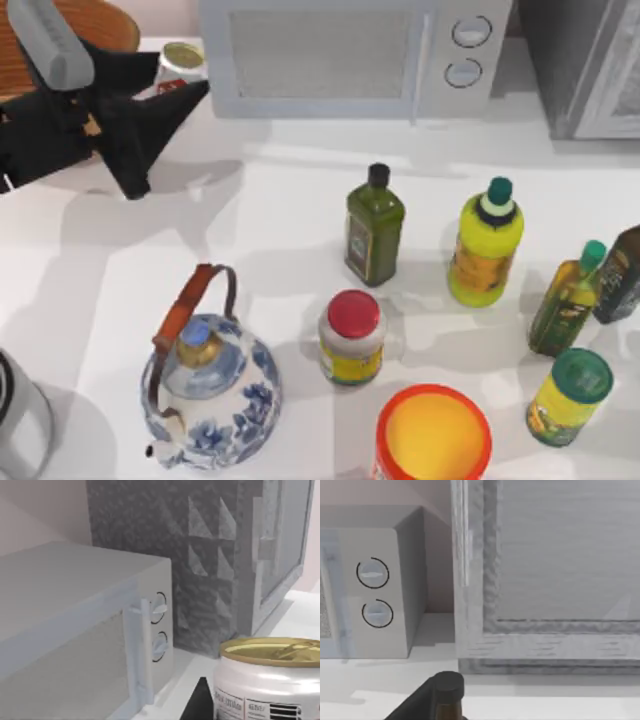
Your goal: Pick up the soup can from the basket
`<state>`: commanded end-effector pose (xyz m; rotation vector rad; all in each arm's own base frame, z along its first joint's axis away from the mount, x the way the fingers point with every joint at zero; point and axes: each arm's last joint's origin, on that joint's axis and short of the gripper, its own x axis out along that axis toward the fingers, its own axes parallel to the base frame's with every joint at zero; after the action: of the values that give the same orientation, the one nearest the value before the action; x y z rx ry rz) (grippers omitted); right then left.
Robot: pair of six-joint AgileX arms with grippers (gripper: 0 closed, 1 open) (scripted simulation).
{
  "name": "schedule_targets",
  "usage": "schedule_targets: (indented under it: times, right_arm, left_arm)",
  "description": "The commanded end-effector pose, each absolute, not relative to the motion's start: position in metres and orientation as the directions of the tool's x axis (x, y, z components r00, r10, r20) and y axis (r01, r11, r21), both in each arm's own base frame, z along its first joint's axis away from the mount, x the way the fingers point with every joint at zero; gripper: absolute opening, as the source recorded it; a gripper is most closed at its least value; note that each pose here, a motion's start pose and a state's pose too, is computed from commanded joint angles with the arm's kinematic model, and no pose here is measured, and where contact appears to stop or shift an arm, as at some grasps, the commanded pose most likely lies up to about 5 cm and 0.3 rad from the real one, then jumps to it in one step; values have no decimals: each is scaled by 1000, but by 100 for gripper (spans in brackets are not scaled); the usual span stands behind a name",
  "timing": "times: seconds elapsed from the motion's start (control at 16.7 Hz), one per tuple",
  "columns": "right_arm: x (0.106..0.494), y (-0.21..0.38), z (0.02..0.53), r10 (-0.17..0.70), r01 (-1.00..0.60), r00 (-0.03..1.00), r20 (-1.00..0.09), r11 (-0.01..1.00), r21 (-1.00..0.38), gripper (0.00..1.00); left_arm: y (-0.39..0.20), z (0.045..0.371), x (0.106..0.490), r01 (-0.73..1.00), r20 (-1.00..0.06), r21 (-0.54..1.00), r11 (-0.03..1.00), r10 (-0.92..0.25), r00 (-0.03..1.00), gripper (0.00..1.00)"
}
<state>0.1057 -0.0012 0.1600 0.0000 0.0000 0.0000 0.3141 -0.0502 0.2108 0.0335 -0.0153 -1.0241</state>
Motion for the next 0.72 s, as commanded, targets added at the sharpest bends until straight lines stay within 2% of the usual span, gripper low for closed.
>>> schedule_targets:
  times: [0.18,0.36,0.54,0.72]
  right_arm:
    - [106,-1,160,0,0,1000,0,1000,0,100]
    - [106,-1,160,0,0,1000,0,1000,0,100]
    - [106,-1,160,0,0,1000,0,1000,0,100]
    - [106,-1,160,0,0,1000,0,1000,0,100]
  left_arm:
    - [-62,163,356,933,-7,26,359,-933,359,0]
    - [-71,109,381,978,-6,16,208,-978,208,0]
    - [-79,59,391,996,-4,8,83,-997,83,0]
    - [-83,27,392,1000,-1,2,3,-1000,3,0]
